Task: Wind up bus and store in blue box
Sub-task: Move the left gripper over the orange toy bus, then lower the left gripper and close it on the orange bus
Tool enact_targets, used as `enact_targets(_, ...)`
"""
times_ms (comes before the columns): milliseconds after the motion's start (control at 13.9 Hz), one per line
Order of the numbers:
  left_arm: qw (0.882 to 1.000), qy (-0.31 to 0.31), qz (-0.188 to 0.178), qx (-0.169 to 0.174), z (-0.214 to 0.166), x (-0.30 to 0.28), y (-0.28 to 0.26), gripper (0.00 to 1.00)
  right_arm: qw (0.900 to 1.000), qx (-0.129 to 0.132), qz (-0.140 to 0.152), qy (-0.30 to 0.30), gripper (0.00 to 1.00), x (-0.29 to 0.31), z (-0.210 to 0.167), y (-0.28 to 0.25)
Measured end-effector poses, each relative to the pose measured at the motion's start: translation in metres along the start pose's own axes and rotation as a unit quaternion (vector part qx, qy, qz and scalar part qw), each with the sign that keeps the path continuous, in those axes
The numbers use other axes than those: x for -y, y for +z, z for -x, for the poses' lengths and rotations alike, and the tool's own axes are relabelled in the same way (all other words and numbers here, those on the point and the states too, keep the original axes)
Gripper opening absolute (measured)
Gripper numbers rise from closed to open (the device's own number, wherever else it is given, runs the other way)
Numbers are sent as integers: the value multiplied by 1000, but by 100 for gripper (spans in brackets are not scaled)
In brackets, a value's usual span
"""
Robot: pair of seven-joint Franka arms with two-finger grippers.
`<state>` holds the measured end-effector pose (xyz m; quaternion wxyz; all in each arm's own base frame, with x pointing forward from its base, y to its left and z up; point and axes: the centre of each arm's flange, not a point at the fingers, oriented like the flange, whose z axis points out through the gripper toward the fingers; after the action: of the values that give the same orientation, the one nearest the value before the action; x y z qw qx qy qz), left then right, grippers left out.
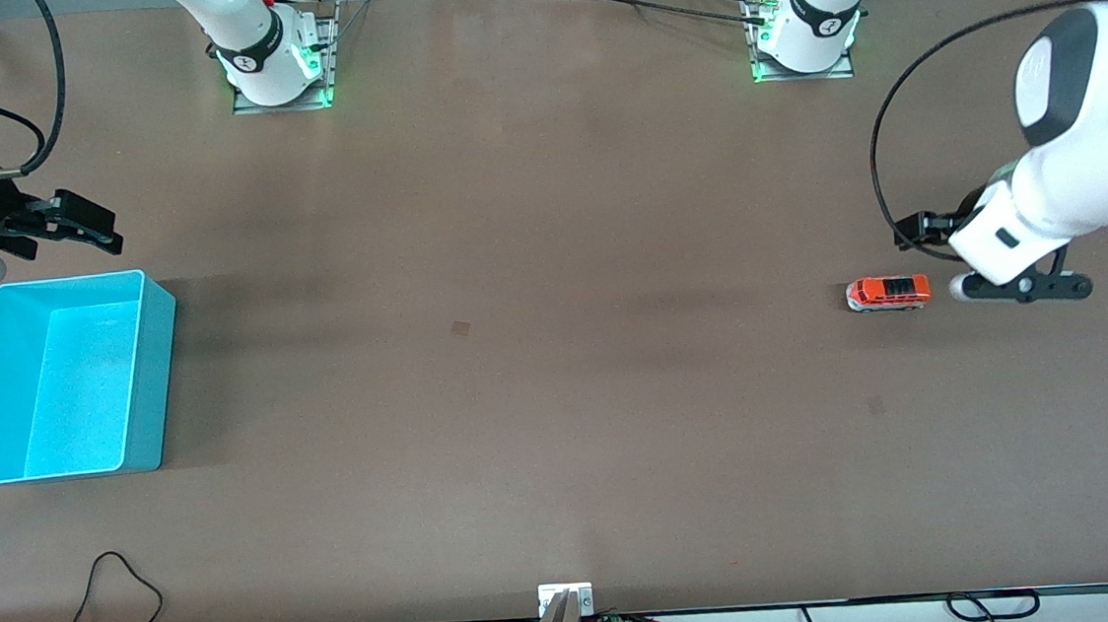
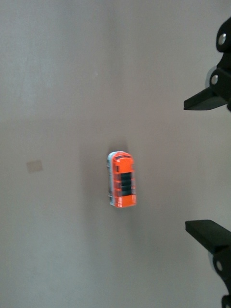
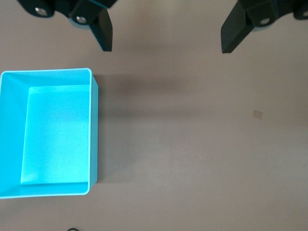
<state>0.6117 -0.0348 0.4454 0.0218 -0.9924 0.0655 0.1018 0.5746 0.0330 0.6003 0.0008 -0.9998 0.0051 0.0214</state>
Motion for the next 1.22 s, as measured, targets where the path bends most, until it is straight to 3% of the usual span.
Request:
enact_targets(358, 990, 140, 9, -8, -14, 40, 68, 100, 999, 37, 2, 0, 100, 0, -5, 24)
enact_targets(645, 965, 260, 26, 12, -7, 70, 102, 100, 998, 68, 4, -2, 100, 1, -7, 41)
enact_targets(789, 937, 346, 34, 7, -7, 79, 124, 100, 997, 73, 4, -2, 100, 1, -7, 43)
enact_targets(1075, 858, 512, 27, -25, -17, 85, 176, 100, 997, 74, 4, -3, 100, 1, -6, 43)
enact_targets(1219, 837, 547, 29, -26, -15, 81, 192, 100, 997, 74, 4, -3, 100, 2, -6, 43)
